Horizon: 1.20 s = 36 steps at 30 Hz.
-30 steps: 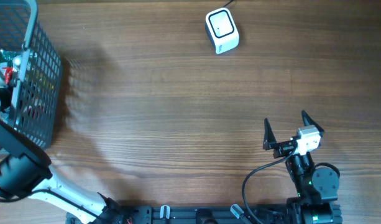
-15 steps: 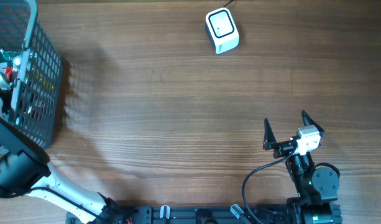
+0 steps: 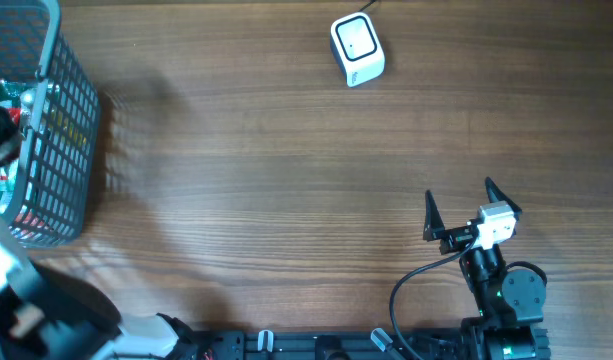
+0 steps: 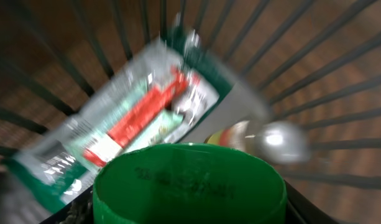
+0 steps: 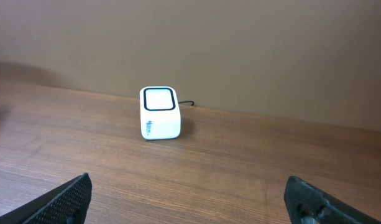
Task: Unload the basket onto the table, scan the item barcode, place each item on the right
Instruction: 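Lift the green-capped jar out and carry it toward the scanner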
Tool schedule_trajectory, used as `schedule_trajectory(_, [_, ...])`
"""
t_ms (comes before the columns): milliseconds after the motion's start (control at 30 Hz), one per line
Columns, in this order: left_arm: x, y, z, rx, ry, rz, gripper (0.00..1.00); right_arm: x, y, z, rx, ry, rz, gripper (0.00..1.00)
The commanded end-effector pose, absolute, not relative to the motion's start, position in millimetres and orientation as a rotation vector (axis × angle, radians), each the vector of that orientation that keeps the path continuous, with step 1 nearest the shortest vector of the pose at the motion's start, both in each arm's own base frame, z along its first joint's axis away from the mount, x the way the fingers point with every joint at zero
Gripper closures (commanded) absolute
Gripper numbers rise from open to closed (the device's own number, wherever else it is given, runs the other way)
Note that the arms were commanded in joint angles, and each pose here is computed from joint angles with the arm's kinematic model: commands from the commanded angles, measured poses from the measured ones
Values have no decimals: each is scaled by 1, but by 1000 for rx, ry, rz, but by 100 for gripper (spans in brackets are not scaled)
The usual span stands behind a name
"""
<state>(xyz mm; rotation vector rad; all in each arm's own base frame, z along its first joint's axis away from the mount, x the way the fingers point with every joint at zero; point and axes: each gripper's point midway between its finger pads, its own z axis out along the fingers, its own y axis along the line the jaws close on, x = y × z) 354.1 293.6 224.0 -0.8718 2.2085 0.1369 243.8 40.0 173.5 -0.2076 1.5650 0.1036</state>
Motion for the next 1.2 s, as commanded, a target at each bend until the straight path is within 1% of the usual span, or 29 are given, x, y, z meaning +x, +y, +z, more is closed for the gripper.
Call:
schedule_trajectory(0, [343, 284, 292, -831, 2046, 181, 43, 244, 41, 175, -218, 1558, 105, 0])
schedule_trajectory(133, [335, 255, 347, -727, 1933, 175, 44, 244, 41, 175, -218, 1558, 105, 0])
schedule_trajectory(233, [335, 225, 375, -635, 1889, 142, 44, 244, 41, 175, -217, 1558, 105, 0])
schedule_trajectory(333, [338, 187, 394, -528, 1870, 81, 44, 244, 41, 175, -218, 1558, 105, 0])
schedule_trajectory(433, [343, 143, 400, -419, 1891, -14, 44, 244, 41, 175, -218, 1558, 105, 0])
schedule_trajectory(800, [365, -7, 358, -58, 2086, -312, 45, 244, 41, 175, -218, 1558, 105, 0])
schedule_trajectory(1033, [375, -85, 317, 159, 2087, -425, 45, 244, 41, 175, -218, 1558, 105, 0])
schedule_trajectory(1167, [380, -122, 288, 206, 2035, -515, 45, 244, 41, 175, -218, 1558, 105, 0])
